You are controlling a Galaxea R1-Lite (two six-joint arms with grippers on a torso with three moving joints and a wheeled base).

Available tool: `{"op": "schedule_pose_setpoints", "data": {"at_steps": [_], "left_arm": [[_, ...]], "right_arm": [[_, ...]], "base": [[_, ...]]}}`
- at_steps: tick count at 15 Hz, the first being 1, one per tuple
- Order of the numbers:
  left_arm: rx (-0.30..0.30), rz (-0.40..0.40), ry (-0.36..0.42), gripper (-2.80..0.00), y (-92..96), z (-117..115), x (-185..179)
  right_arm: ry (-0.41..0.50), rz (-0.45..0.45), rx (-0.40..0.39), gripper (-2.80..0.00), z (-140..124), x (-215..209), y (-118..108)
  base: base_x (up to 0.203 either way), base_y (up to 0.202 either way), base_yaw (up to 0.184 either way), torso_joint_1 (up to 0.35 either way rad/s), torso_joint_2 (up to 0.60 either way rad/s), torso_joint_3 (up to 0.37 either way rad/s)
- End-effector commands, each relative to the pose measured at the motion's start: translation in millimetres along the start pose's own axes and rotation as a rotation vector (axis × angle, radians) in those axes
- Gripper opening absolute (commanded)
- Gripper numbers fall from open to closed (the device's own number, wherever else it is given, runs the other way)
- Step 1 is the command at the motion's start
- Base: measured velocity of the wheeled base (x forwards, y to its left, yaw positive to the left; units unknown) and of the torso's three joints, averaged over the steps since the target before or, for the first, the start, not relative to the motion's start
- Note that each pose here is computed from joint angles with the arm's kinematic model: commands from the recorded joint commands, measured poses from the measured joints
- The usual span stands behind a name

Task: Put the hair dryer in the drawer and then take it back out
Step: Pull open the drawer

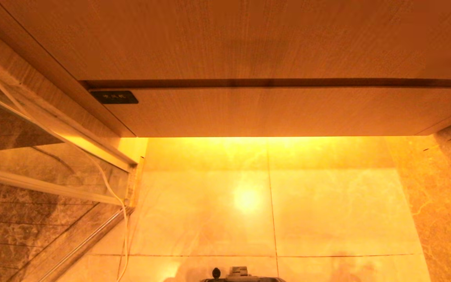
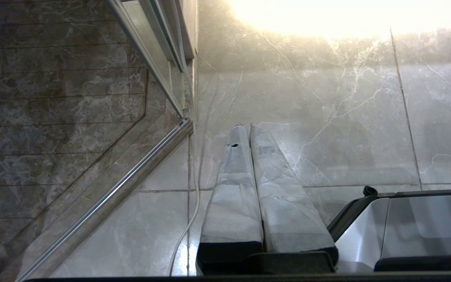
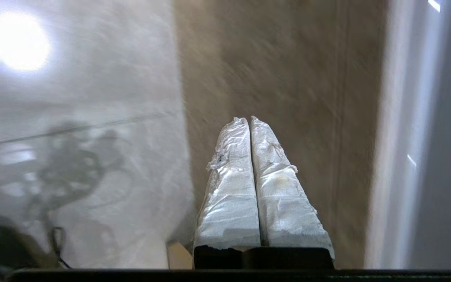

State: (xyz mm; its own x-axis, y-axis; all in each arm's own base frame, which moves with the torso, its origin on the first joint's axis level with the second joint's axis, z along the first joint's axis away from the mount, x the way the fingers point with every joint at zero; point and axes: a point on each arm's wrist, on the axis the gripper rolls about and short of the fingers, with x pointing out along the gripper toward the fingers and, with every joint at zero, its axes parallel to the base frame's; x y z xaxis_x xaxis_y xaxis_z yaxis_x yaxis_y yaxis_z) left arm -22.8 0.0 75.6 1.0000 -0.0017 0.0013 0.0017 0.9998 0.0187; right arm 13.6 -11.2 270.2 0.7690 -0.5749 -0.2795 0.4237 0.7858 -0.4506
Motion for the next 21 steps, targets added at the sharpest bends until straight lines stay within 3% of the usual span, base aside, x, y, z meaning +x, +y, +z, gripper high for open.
{"op": "schedule_pose_setpoints", "data": {"at_steps": [1,3,5,7,11,21], "left_arm": [[0.000,0.000,0.001,-2.80,0.0,0,0],[0.001,0.000,0.001,-2.80,0.0,0,0],[0.000,0.000,0.001,-2.80,0.0,0,0],[0.000,0.000,0.001,-2.80,0.0,0,0],[0.000,0.000,0.001,-2.80,0.0,0,0],[0.001,0.000,0.001,-2.80,0.0,0,0]], "right_arm": [[-0.034,0.123,-0.033,-2.80,9,13,3],[-0.116,0.236,-0.064,-2.80,16,20,8],[-0.188,0.310,-0.146,-2.80,19,20,11],[-0.215,0.355,-0.180,-2.80,16,19,14],[-0.238,0.343,-0.176,-2.80,6,18,16],[-0.176,0.287,-0.179,-2.80,-8,25,23]], "base": [[0.000,0.000,0.000,0.000,0.00,0.000],[0.000,0.000,0.000,0.000,0.00,0.000],[0.000,0.000,0.000,0.000,0.00,0.000],[0.000,0.000,0.000,0.000,0.00,0.000],[0.000,0.000,0.000,0.000,0.00,0.000],[0.000,0.000,0.000,0.000,0.00,0.000]]}}
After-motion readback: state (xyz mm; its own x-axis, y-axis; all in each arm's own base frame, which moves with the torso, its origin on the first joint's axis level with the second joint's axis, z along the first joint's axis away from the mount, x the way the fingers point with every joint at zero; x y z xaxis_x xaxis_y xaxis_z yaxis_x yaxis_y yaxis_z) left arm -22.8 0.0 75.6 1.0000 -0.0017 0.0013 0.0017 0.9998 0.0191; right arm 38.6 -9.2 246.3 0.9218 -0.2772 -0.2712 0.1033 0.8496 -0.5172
